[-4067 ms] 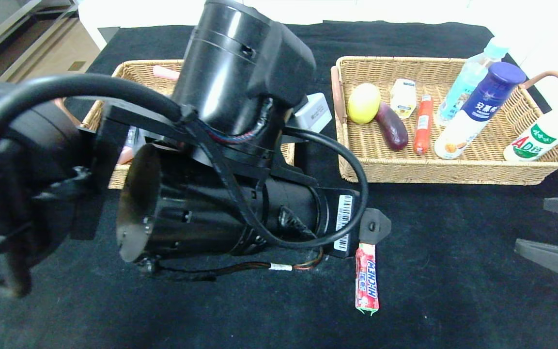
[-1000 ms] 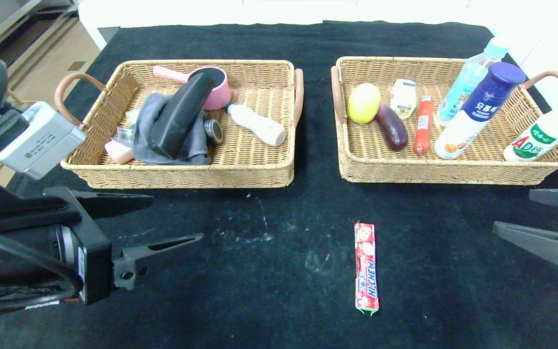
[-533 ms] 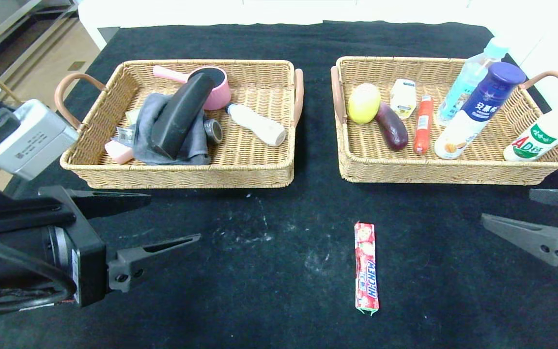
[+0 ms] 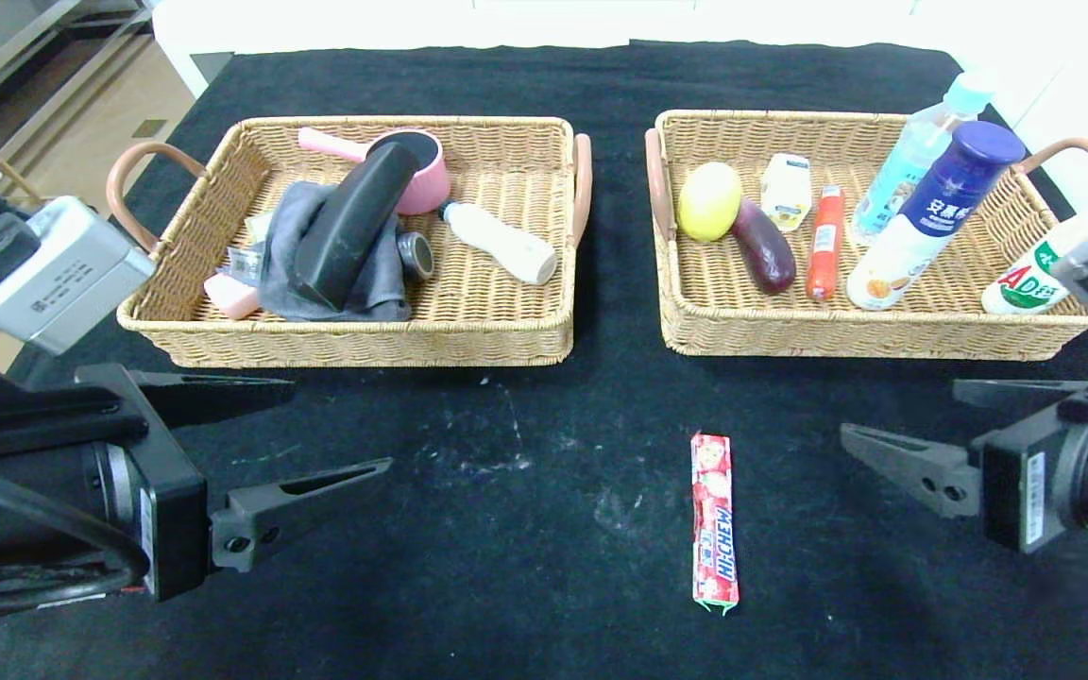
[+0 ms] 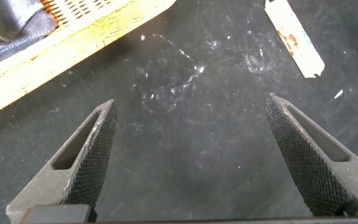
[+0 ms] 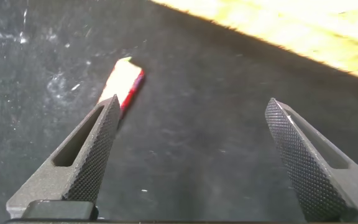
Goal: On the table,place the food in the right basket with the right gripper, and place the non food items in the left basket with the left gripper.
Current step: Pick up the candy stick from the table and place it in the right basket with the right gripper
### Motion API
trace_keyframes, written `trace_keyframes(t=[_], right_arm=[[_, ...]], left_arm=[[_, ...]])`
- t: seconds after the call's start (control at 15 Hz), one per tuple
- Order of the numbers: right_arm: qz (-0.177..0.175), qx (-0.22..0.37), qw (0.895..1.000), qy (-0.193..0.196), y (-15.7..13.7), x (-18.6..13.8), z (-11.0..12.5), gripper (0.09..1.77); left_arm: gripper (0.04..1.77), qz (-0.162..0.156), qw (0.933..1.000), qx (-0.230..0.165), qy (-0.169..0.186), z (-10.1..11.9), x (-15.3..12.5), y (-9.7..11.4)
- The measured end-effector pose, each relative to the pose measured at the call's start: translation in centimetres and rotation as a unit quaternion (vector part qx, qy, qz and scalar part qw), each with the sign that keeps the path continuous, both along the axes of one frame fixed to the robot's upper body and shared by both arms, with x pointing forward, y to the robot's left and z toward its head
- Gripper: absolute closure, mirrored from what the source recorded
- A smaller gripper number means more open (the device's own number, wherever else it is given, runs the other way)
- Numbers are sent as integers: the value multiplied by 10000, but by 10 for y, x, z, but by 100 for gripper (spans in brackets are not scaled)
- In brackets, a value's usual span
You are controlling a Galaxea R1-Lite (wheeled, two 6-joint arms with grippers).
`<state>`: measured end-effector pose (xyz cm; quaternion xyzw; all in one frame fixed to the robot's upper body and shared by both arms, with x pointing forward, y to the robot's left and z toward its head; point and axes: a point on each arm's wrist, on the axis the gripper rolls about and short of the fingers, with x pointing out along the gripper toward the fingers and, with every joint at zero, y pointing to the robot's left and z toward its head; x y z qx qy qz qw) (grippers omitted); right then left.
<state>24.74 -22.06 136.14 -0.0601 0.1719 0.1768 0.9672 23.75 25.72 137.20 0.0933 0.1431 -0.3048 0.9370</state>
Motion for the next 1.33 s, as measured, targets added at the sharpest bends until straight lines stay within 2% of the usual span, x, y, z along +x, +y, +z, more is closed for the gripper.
trace_keyframes(t=[0.33, 0.6, 0.8, 1.0, 1.33], right_arm=[[75, -24, 9992, 387, 42, 7, -17, 15], [-82, -111, 9976, 673, 67, 15, -37, 15], [-96, -272, 9961, 838, 81, 21, -51, 15], [-309, -410, 9947, 889, 91, 28, -61, 15], [-350, -492, 9931, 1009, 101, 33, -72, 15]], left_arm=[[9, -28, 10000, 15, 32, -2, 0, -1], [9, -47, 10000, 23, 63, -3, 1, -2], [9, -55, 10000, 16, 52, -3, 1, -2], [9, -66, 10000, 18, 63, -3, 1, -2], [9, -82, 9999, 26, 93, -4, 2, -2]])
